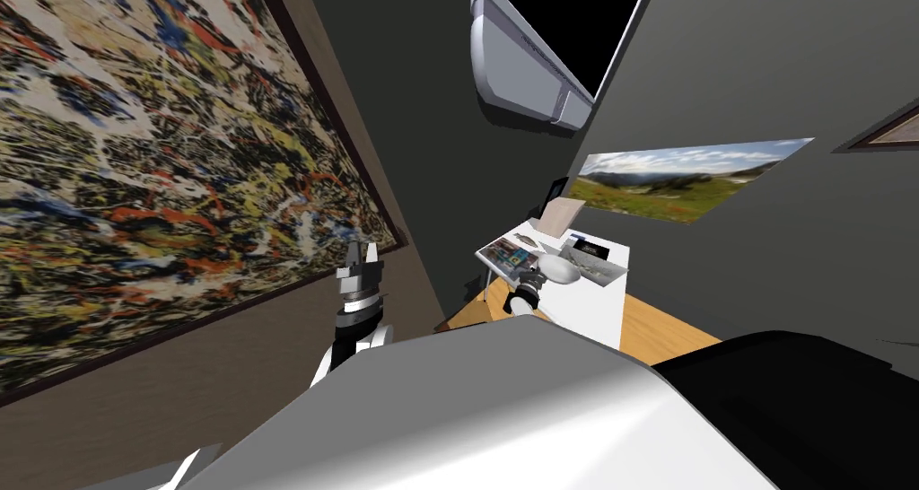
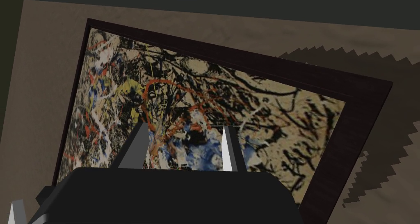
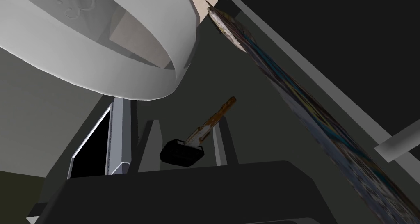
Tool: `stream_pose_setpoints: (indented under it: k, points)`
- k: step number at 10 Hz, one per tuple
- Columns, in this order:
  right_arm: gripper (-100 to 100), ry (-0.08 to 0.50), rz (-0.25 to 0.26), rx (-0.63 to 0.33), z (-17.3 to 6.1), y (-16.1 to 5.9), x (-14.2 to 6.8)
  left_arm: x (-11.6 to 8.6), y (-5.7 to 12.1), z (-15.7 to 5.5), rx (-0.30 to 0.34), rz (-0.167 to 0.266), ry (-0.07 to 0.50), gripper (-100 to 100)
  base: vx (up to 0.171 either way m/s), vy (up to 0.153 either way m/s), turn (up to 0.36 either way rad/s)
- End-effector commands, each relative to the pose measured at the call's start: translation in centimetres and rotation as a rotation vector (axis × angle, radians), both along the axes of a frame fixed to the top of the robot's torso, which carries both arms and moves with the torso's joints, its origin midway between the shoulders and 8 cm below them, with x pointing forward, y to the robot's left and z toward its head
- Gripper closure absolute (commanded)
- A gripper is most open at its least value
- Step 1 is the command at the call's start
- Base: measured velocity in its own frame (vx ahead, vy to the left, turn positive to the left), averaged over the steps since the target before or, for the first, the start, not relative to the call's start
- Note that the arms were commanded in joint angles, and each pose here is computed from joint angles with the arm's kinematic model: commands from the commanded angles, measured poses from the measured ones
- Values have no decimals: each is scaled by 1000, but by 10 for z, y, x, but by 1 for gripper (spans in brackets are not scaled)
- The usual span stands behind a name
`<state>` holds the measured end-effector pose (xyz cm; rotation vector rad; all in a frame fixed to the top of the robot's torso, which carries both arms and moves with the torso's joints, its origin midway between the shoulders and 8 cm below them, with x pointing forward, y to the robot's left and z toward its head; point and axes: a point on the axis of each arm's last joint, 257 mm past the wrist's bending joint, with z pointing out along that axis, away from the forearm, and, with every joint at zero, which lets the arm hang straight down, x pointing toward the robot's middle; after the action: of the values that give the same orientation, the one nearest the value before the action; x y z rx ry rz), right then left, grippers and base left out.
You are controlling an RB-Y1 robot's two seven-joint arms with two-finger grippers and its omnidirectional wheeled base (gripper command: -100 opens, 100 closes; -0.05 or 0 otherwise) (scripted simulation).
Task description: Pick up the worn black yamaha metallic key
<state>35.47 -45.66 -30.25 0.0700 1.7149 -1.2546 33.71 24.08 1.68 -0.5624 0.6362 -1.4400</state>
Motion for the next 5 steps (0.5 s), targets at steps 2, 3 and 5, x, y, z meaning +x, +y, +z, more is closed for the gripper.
stream_pose_setpoints:
  k: [2, 3, 5]
  points:
    - [100, -3, -25, 2, 0, 19, -11, 0, 0, 0, 0, 0, 0, 0, -24, -74, 74]
    - [100, -4, -35, 3, 1, 26, -15, 0, 0, 0, 0, 0, 0, 0, -23, -75, 82]
    - [0, -3, -29, 3, 0, 21, -14, 0, 0, 0, 0, 0, 0, 0, -7, -20, 8]
